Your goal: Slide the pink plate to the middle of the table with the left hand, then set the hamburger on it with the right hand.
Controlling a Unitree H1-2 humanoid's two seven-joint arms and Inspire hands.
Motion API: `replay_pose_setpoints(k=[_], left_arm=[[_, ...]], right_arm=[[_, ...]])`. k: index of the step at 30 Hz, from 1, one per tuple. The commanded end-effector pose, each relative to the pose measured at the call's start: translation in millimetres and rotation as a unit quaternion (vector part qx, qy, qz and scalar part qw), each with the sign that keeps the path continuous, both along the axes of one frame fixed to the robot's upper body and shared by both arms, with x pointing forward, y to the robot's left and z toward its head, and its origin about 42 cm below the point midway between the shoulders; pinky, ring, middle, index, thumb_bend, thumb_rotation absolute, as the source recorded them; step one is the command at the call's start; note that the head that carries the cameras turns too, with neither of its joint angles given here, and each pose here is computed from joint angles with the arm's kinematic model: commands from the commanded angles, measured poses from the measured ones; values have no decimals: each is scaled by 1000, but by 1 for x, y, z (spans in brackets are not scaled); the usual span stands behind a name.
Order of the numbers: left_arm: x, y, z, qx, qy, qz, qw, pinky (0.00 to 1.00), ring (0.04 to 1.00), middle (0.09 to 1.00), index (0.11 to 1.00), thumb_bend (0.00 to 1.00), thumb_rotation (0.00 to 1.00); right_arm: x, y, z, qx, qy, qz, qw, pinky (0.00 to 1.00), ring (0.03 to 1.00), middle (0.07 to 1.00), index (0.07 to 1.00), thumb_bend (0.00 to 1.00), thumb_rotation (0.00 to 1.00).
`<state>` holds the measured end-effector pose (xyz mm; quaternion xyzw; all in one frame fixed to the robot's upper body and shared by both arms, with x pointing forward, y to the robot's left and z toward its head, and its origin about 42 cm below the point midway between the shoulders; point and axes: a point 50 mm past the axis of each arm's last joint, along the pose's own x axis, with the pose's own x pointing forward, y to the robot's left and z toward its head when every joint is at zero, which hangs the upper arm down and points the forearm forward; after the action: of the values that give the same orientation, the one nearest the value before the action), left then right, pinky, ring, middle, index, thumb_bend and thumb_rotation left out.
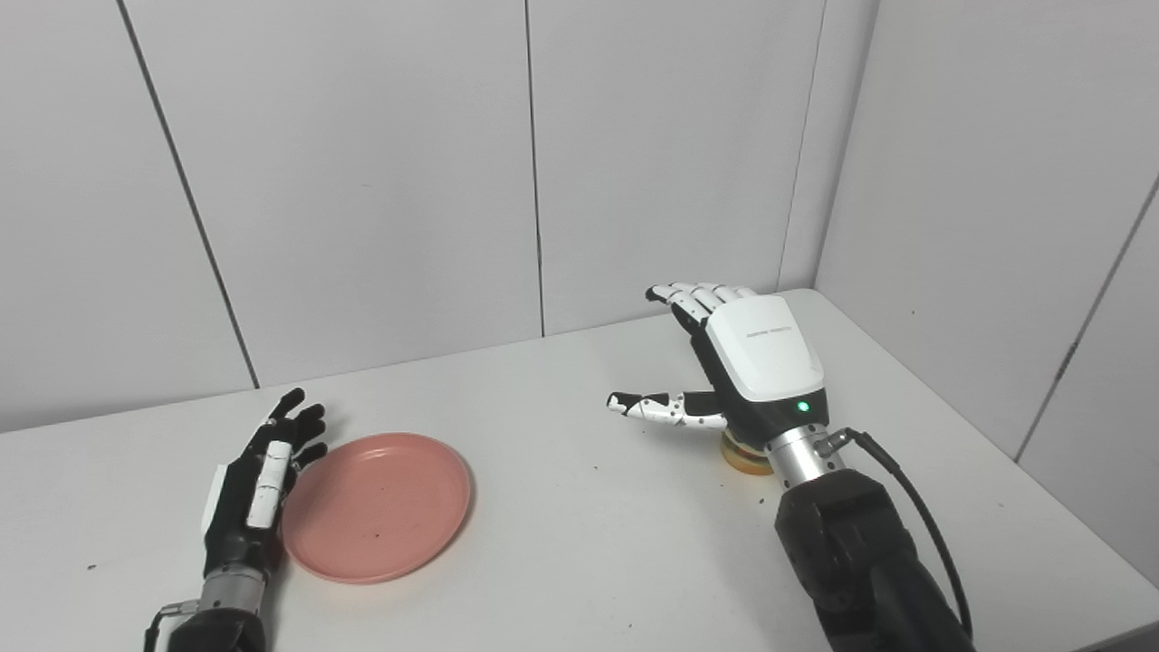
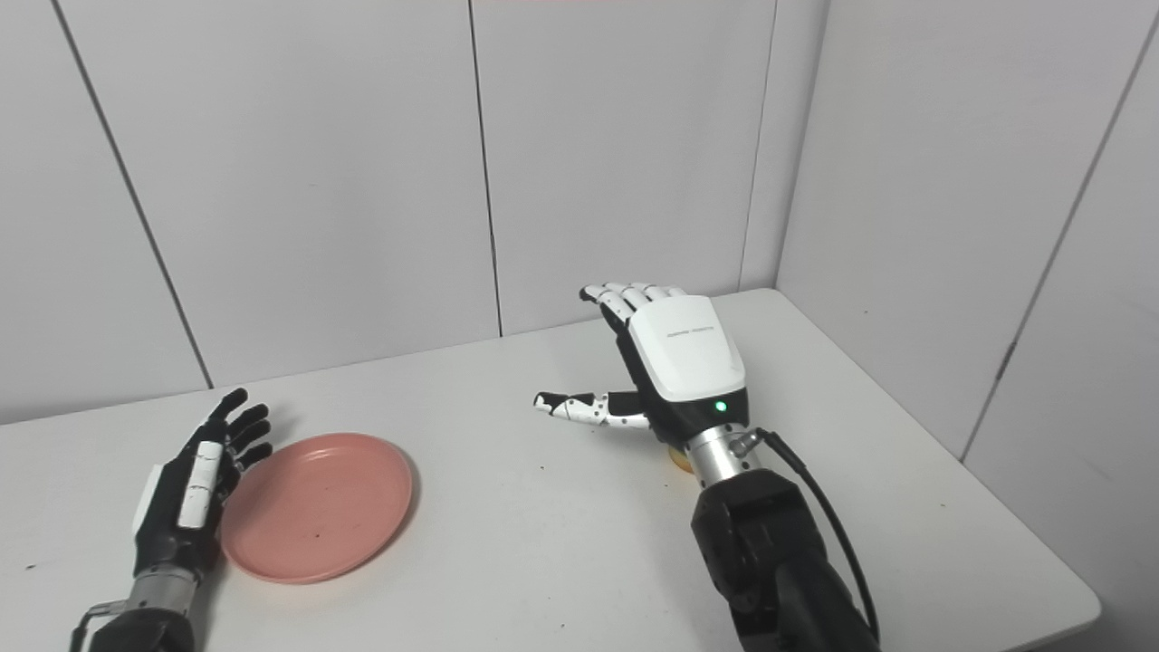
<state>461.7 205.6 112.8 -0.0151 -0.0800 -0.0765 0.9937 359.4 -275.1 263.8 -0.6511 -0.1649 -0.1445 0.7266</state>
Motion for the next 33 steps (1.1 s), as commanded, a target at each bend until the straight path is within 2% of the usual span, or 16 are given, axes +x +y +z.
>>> replay_pose_setpoints(k=[1,6,15,23,33], left_arm=[[2,-3,2,5,-8,-7,1000,789,841,821,841,925,853],[3,-5,2,3,-7,-10,1000,806,845,821,839,929,843],[3,-4,2,3,-7,-11,1000,808,842,817,841,922,841],[2,-2,1,6,-7,-10,1000,804,843,828,847,930,851],[1,-3,1,5,-7,-10,1000,798,842,827,848,919,846]], right_arm=[[6,-13,11,-10,-21,-29,999,711,761,769,753,790,916],[9,-27,-4,-21,15,-54,998,738,766,780,767,796,968],[16,-43,-17,-26,44,-82,995,742,765,780,766,817,974],[19,-49,-22,-35,53,-90,994,735,760,779,763,822,983],[26,-62,-29,-40,58,-101,992,723,748,767,753,803,946]])
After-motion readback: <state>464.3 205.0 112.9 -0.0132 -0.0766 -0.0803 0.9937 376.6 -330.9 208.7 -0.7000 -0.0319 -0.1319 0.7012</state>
